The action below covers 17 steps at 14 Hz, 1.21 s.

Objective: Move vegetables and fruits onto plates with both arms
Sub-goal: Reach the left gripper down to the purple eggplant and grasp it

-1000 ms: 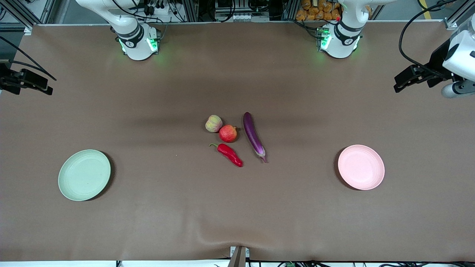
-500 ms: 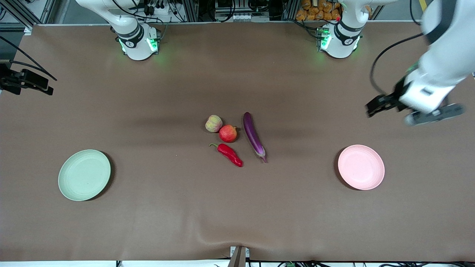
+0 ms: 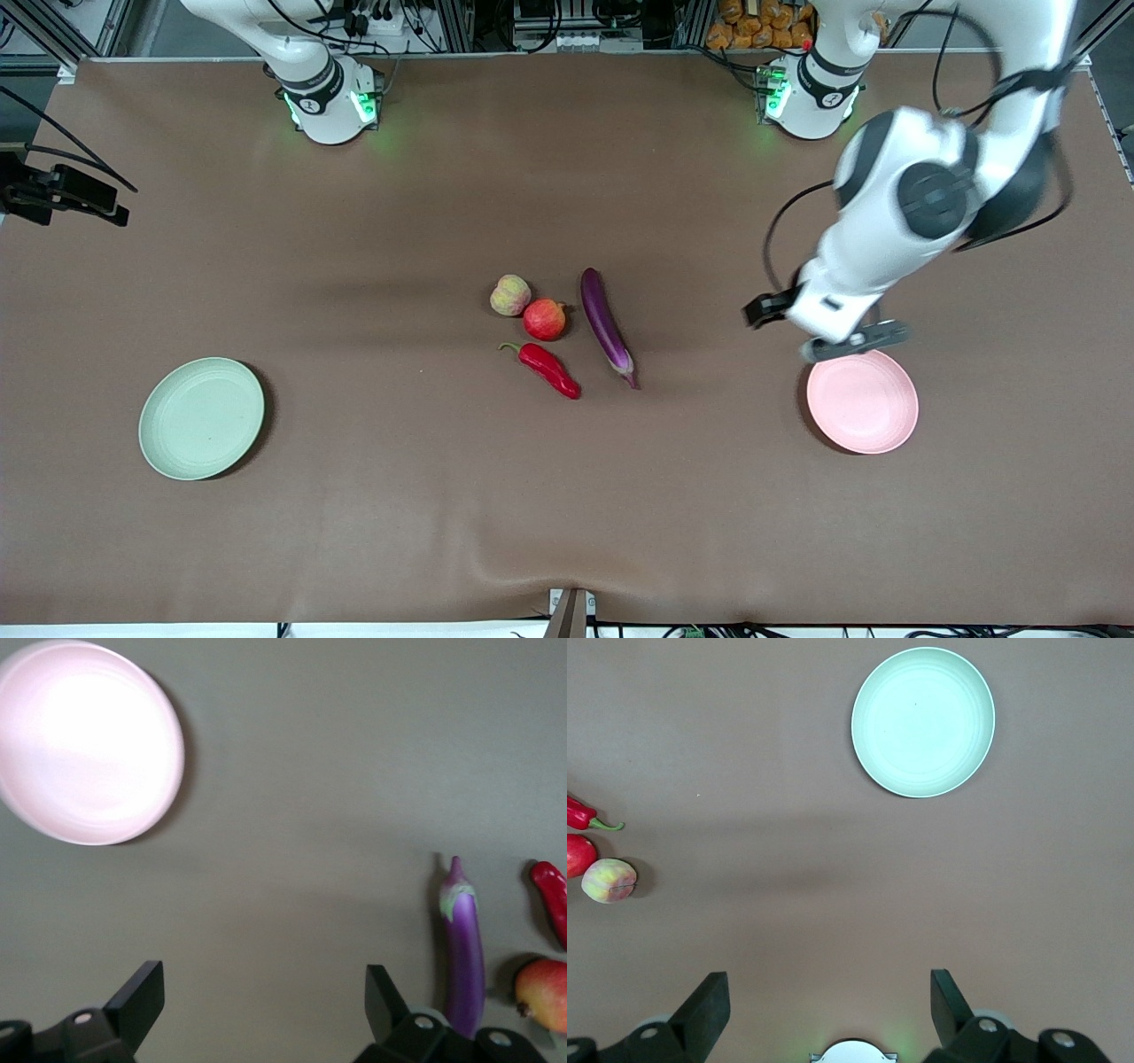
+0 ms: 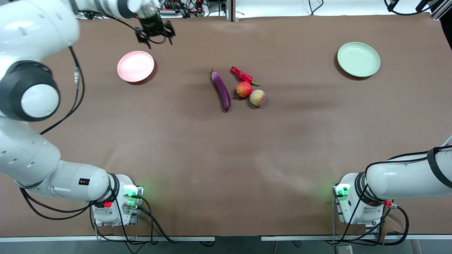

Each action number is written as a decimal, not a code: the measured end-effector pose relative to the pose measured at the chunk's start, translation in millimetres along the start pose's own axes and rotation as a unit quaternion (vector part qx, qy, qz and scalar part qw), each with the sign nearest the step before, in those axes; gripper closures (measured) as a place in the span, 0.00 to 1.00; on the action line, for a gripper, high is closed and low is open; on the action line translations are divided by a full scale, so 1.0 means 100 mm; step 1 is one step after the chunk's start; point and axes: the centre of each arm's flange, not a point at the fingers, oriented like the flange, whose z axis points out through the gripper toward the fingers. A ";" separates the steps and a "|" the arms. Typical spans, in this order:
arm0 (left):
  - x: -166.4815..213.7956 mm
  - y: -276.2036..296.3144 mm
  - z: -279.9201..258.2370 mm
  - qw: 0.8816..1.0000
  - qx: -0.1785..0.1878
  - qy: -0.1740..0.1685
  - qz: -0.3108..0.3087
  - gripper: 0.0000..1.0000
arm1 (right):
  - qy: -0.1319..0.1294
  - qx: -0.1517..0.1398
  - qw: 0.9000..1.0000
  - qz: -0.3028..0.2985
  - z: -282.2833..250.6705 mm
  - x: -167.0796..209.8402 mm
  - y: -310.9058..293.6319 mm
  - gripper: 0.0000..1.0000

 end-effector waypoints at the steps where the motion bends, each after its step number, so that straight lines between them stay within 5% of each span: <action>1: -0.06 0.21 0.23 1.000 -0.006 0.001 -0.015 0.00 | 0.000 0.000 1.000 0.000 0.00 0.00 0.00 0.00; 6: -0.54 1.16 1.21 0.996 -0.013 0.028 -0.078 0.00 | -0.002 0.000 1.000 0.000 0.01 0.00 0.00 0.00; 17: -0.90 1.89 1.98 0.993 -0.033 0.014 -0.117 0.02 | -0.008 0.000 1.000 0.001 0.06 0.04 0.00 0.00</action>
